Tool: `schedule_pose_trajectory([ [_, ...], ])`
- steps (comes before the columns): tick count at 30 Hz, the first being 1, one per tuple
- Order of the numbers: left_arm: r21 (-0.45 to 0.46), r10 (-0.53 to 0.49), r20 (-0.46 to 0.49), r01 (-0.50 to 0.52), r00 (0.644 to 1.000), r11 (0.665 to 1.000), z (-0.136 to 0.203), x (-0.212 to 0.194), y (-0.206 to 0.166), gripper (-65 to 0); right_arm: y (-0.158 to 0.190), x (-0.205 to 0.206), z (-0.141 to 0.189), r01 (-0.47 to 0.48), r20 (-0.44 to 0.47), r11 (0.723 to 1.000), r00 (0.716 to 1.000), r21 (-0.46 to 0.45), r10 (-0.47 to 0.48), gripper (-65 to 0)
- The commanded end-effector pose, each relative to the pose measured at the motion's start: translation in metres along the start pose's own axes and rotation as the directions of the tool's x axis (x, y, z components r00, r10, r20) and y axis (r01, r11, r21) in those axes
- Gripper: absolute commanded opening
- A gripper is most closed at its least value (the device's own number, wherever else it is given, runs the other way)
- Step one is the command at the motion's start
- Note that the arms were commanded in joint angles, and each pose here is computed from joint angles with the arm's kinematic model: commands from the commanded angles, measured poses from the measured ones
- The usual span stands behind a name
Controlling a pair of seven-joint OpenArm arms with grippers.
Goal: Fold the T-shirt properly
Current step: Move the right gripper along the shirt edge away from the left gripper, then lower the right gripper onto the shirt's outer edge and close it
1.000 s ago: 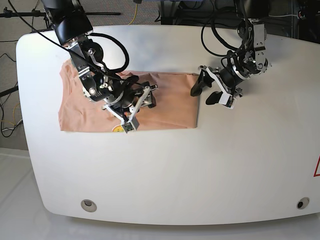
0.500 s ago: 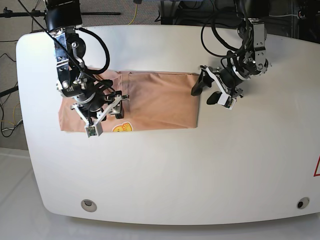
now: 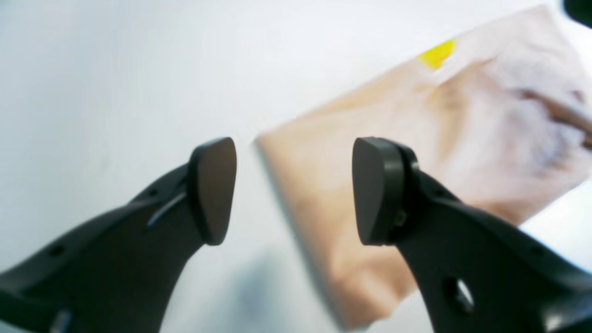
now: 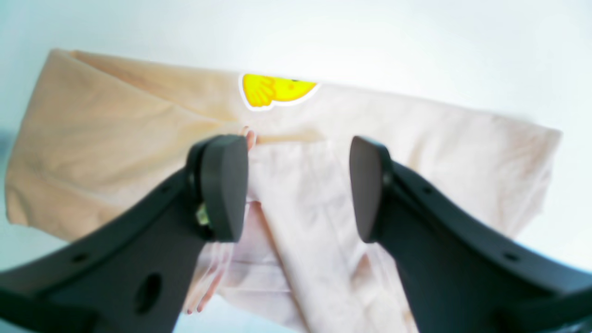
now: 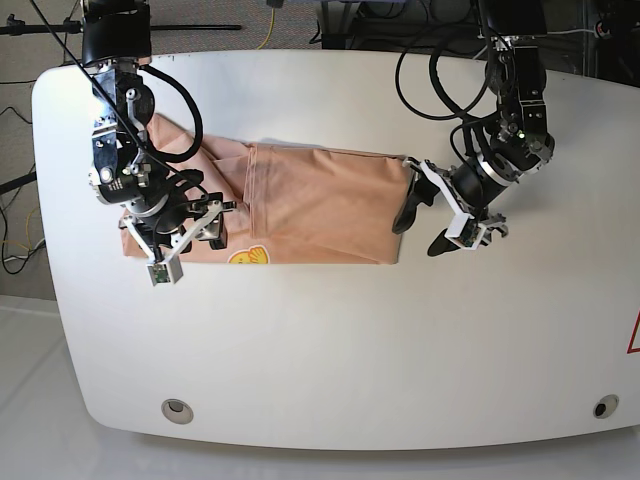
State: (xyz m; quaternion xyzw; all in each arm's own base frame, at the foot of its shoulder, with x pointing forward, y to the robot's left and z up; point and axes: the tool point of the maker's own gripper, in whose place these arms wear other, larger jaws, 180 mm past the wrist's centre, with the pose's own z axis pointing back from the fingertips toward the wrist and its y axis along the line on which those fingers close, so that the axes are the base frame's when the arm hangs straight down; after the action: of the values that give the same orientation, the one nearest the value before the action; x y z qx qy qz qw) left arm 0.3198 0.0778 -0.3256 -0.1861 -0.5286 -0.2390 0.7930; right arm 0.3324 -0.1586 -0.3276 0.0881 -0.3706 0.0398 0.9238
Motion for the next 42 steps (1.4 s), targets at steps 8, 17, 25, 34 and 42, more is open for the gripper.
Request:
schedule_pose_trajectory([
  [8, -0.073, -0.008, 0.041, 0.011, 0.999, 0.997, -0.011, 0.012, -0.022, -27.5, -0.057, 0.005, 0.023, 0.101, 0.07, 0.987, 0.993, -0.125, -0.093, -31.9],
  [17, -0.087, 0.1, -0.06, -0.105, 0.993, 0.991, -0.032, -0.032, -0.019, -27.6, -0.108, -0.01, 0.044, 0.207, 0.097, 0.95, 0.977, -0.234, -0.189, -31.9],
  [25, -0.078, 0.174, -0.103, -0.183, 0.979, 0.98, -0.038, -0.064, -0.011, -30.1, -0.137, -0.038, 0.043, 0.305, 0.073, 0.907, 0.952, -0.29, -0.297, -31.9],
  [34, -0.067, 0.187, -0.123, -0.196, 0.975, 0.978, -0.034, -0.078, -0.005, -32.3, -0.152, -0.072, 0.033, 0.367, 0.059, 0.89, 0.929, -0.271, -0.366, -31.9],
  [42, -0.059, 0.176, -0.142, -0.186, 0.974, 0.981, -0.027, -0.085, 0.0, -32.4, -0.15, -0.099, 0.018, 0.393, 0.014, 0.897, 0.917, -0.203, -0.399, -31.9],
])
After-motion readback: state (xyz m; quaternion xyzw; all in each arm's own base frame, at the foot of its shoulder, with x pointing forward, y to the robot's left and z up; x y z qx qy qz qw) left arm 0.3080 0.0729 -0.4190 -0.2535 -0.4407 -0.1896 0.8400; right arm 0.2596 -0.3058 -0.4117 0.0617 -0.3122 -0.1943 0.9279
